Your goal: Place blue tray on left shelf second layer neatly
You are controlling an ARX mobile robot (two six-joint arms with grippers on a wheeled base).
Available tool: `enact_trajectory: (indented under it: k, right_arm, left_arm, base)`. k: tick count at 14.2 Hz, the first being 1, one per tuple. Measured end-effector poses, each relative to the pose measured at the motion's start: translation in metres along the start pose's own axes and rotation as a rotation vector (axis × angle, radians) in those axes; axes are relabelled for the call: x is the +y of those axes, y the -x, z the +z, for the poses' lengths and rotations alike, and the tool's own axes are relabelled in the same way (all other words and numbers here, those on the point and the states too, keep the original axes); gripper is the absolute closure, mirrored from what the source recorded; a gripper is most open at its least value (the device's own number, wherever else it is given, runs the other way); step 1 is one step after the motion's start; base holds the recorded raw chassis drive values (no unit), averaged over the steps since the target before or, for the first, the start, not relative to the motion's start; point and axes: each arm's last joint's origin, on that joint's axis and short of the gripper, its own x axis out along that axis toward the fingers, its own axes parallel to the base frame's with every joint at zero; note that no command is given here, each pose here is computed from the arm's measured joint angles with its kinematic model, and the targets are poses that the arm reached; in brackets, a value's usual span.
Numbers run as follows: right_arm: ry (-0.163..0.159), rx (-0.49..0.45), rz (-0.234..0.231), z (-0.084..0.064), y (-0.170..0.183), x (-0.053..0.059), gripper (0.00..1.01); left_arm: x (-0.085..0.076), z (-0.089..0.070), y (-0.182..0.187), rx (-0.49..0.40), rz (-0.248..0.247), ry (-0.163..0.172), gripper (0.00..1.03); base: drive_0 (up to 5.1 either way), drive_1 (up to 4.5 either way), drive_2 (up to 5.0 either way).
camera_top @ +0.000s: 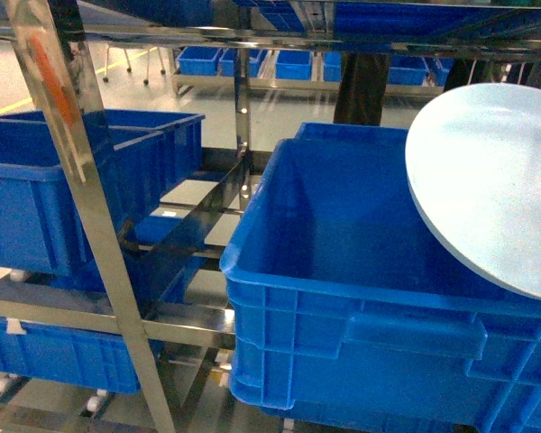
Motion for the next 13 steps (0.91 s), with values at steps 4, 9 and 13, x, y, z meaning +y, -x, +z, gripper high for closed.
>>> enact_trajectory:
  k: [4, 9, 13]
  right_arm:
    - [-0.033, -0.052, -0.019, 0.009, -0.029, 0.009, 0.99]
    - [-0.001, -0.032, -0.052, -0.008, -0.065, 0.021, 0.99]
    - [0.04, -0.03, 0.024, -0.023, -0.088, 0.036, 0.96]
  left_arm:
    - [0.0, 0.0, 0.0, 0.0, 0.0, 0.0, 0.05]
    - [0.0, 0.0, 0.0, 0.0, 0.0, 0.0, 0.05]
    - [0.0, 0.0, 0.0, 0.0, 0.0, 0.0, 0.05]
  base:
    - [0.0, 0.0, 0.0]
    - [0.0, 0.0, 0.0]
    - [0.0, 0.0, 0.0]
